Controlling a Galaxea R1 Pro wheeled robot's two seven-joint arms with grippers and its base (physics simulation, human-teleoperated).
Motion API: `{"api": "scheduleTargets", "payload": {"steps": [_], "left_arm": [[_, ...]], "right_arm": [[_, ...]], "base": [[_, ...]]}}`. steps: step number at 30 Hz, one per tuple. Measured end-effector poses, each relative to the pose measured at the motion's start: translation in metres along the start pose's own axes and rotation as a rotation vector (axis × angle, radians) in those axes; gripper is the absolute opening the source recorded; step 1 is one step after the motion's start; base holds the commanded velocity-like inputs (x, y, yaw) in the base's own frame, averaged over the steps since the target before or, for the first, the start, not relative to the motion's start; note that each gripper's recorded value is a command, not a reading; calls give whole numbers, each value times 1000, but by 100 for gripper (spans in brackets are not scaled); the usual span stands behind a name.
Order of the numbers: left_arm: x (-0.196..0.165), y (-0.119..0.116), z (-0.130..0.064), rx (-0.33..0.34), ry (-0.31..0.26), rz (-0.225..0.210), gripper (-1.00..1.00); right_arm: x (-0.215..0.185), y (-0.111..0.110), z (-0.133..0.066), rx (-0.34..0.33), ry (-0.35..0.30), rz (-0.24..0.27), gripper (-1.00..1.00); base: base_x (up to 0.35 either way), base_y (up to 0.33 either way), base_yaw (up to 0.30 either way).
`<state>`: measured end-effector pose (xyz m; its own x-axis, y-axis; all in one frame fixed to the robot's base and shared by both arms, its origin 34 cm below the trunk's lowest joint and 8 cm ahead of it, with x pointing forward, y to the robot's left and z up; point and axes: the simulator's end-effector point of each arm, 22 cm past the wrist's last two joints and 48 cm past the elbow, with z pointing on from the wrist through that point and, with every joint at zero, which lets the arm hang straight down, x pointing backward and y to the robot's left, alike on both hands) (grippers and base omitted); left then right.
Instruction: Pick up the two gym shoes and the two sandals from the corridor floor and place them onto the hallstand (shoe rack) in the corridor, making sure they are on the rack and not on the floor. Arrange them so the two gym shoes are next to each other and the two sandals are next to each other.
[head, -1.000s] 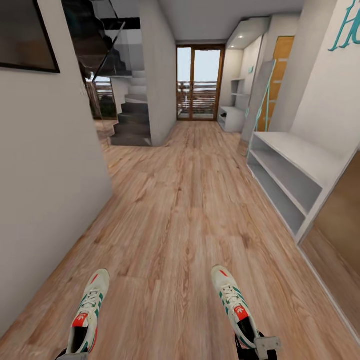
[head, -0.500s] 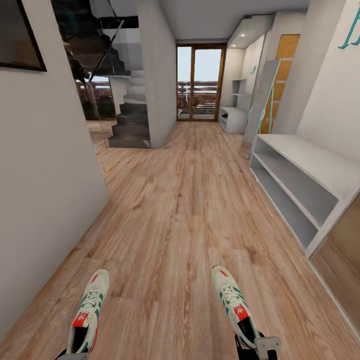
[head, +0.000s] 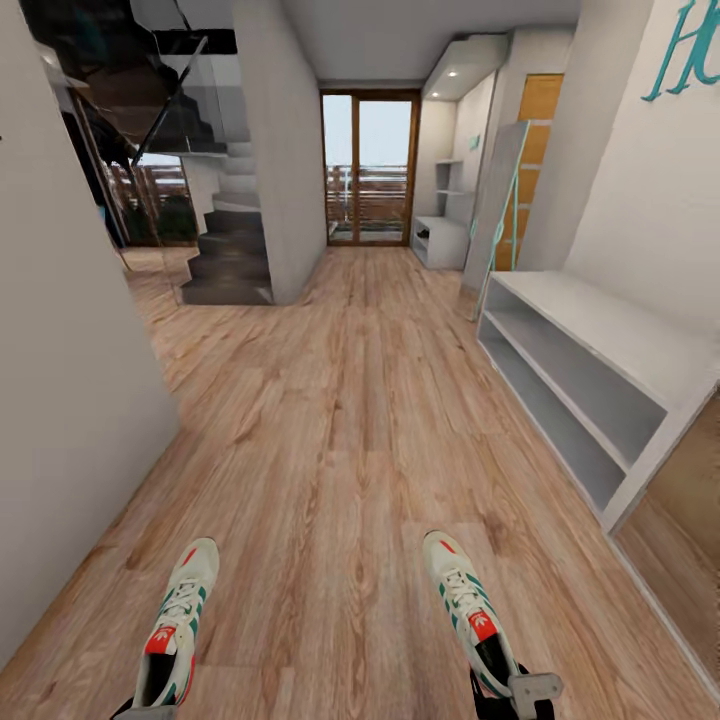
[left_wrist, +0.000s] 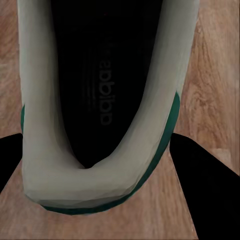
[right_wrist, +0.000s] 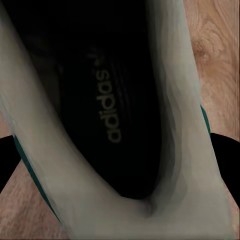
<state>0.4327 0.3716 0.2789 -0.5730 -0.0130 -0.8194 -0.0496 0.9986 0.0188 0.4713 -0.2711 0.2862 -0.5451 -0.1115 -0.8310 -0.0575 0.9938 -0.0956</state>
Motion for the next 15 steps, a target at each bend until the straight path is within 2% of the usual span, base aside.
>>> {"api": "scheduleTargets", "payload": {"steps": [6,15], "left_arm": [[-1,0,0,0,-3,0,-100],[-2,0,0,0,-4,0,-100]], "right_arm": [[-2,0,0,1,-3,0,-100],[-1,0,0,0,-2,0,-100]], "base": [[337,0,-138],[337,0,-11]]}}
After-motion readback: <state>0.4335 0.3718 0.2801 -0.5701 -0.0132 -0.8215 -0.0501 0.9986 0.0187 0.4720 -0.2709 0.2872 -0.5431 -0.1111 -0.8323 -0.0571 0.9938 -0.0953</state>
